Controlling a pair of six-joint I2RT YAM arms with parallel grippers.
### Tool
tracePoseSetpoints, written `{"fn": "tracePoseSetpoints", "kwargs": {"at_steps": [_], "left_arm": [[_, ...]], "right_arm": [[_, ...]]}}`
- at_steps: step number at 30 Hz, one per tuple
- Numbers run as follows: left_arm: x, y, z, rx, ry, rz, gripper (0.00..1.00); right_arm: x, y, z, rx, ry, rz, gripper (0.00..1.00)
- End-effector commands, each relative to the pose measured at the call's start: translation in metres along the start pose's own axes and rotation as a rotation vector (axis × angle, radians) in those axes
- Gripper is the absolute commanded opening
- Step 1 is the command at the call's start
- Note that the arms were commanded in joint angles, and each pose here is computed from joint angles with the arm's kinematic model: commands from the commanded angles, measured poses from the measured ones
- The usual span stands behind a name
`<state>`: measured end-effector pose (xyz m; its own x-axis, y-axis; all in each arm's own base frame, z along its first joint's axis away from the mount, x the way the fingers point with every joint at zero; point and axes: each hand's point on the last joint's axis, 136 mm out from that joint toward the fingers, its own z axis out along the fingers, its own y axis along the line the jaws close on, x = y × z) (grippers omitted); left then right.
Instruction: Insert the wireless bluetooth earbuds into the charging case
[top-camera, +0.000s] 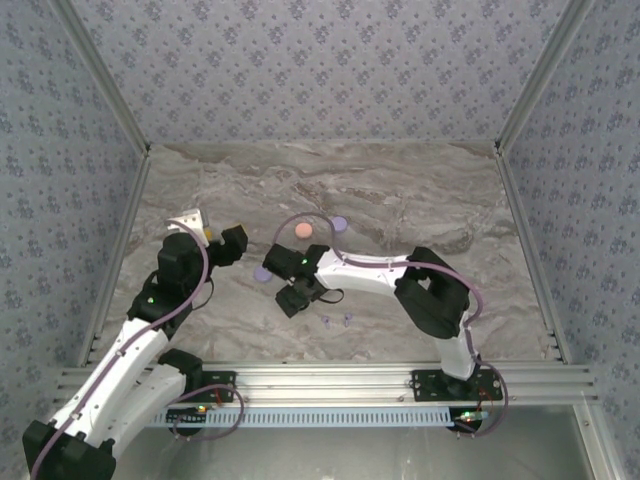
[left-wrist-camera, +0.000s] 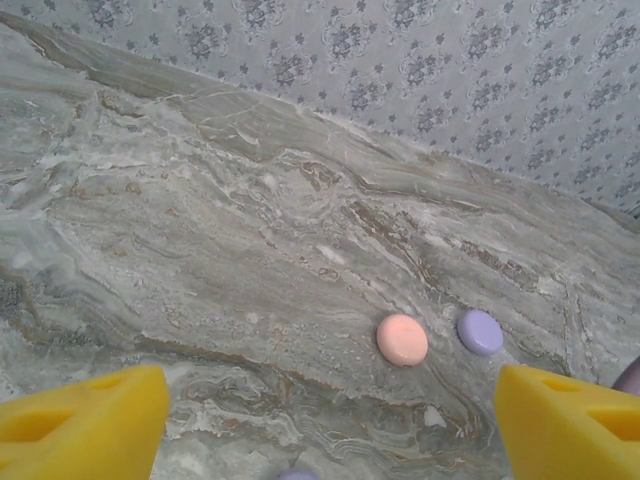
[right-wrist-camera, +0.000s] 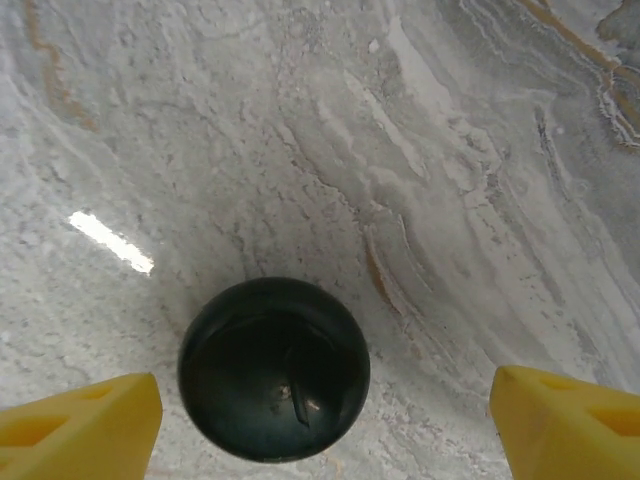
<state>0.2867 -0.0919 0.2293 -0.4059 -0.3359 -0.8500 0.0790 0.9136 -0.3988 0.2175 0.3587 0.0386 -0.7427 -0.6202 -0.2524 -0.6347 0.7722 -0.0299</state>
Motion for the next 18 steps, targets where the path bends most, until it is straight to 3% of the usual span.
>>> {"fn": "tracePoseSetpoints", "kwargs": {"at_steps": [1, 18], "left_arm": [[-0.003, 0.005, -0.002, -0.023, -0.017, 0.012, 0.84], [-0.004, 0.006, 0.001, -0.031, -0.013, 0.009, 0.85]], "right_arm": [[0.003, 0.0, 0.0, 0.029, 0.037, -0.013, 0.84], [0.002, 0.007, 0.018, 0.028, 0.064, -0.03, 0.63]]}}
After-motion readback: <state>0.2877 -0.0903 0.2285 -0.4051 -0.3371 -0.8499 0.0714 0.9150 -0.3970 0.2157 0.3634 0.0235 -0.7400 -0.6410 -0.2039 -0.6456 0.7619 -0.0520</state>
